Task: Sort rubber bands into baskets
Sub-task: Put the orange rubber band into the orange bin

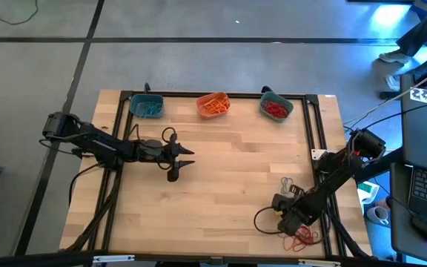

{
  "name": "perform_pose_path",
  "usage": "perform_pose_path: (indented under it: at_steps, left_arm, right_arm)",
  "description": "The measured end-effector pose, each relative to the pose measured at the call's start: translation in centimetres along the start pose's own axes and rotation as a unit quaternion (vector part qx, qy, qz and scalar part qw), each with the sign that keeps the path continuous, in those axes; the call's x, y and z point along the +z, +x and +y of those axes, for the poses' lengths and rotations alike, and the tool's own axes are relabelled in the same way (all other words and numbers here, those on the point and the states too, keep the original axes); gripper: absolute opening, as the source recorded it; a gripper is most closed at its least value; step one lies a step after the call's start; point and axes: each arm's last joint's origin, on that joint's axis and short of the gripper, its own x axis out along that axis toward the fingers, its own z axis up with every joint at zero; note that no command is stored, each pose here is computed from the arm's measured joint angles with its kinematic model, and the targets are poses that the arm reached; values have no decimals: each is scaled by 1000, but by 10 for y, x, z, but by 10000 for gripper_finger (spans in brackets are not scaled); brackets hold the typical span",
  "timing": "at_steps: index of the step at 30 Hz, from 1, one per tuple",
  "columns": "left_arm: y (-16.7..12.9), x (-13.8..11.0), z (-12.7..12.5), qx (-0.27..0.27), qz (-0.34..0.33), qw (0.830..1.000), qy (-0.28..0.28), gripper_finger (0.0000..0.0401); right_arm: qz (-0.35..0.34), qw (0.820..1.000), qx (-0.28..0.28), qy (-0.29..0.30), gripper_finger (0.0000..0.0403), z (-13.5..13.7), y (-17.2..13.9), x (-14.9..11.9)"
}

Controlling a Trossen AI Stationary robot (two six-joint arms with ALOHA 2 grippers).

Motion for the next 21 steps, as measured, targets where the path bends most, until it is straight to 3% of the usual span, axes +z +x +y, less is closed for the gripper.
perform_pose_path:
  at_steps: [6, 14, 21]
  left_arm:
    - [0, 0, 0, 0, 0, 1000, -1, 164]
    - [0, 0, 0, 0, 0, 1000, -2, 164]
    - [0, 0, 0, 0, 0, 1000, -3, 164]
  right_arm:
    - [-76, 997, -1, -23, 5, 9, -10, 14]
    - [-100, 995, 7, -26, 13, 6, -13, 40]
    - [-167, 985, -27, -39, 14, -4, -13, 65]
